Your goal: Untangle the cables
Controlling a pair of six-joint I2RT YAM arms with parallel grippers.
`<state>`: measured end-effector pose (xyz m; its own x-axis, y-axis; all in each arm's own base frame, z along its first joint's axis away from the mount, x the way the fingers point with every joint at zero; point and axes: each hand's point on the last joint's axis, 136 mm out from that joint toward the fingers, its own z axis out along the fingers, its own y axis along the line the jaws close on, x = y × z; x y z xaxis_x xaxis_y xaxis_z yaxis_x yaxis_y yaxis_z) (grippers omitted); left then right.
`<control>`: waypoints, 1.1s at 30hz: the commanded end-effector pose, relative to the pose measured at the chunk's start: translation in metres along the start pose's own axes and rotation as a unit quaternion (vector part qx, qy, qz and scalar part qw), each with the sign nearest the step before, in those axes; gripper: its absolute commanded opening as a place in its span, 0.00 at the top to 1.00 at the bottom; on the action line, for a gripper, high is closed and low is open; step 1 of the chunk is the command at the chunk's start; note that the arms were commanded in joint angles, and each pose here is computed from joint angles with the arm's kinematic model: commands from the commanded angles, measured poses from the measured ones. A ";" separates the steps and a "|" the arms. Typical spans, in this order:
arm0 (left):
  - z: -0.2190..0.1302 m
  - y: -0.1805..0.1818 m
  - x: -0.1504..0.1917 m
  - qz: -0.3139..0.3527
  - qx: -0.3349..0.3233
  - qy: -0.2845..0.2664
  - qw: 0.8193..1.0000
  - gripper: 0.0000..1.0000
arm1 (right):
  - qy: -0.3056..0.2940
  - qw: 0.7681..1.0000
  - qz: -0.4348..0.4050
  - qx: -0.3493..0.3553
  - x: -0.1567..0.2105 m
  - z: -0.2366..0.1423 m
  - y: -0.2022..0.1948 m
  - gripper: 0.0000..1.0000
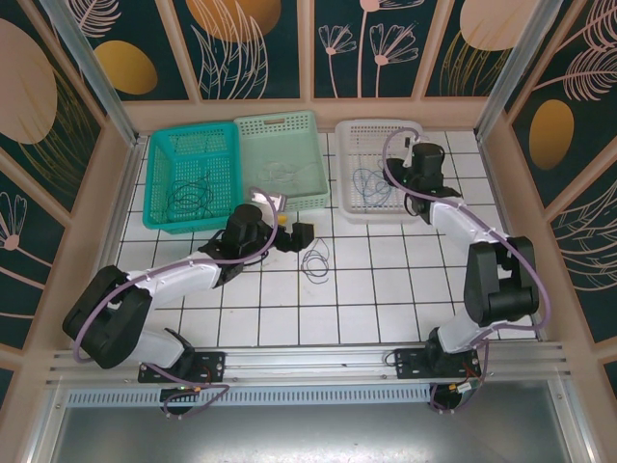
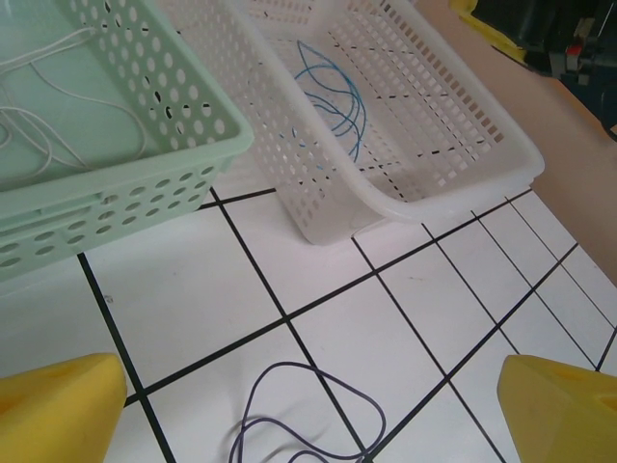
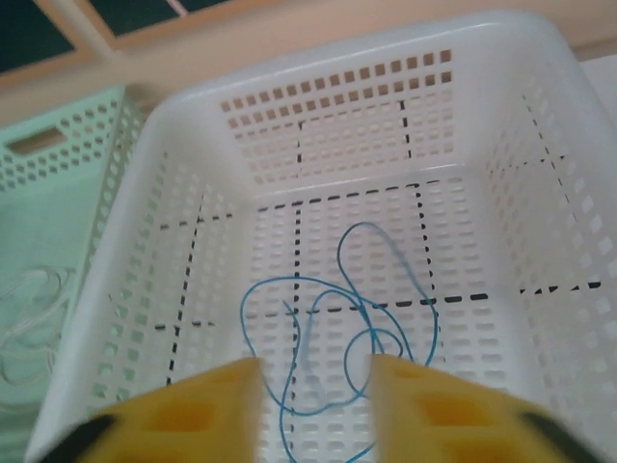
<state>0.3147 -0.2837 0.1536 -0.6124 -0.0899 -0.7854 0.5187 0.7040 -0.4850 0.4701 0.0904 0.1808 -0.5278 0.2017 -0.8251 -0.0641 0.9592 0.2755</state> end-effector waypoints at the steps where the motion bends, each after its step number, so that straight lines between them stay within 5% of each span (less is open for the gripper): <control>1: 0.003 -0.004 -0.010 0.004 0.002 -0.011 1.000 0.01 | 0.014 1.000 0.014 -0.007 -0.009 0.000 -0.005 0.41; 11: 0.009 0.003 0.000 0.006 -0.014 0.013 1.000 0.01 | -0.004 0.997 -0.037 -0.061 -0.004 -0.049 0.034 0.34; 20: -0.007 0.011 -0.010 -0.003 -0.044 -0.022 0.999 0.01 | 0.077 0.978 -0.103 -0.161 0.093 -0.085 0.121 0.38; 33: -0.019 0.019 -0.010 -0.020 -0.064 -0.038 0.997 0.02 | 0.221 0.944 -0.113 -0.216 0.204 -0.080 0.151 0.40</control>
<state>0.3192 -0.2608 0.1475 -0.6084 -0.1368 -0.7818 0.4196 0.7806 -0.4632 0.2950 0.2455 0.0990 -0.7385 -0.1724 -0.6519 -0.4811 0.8120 0.3303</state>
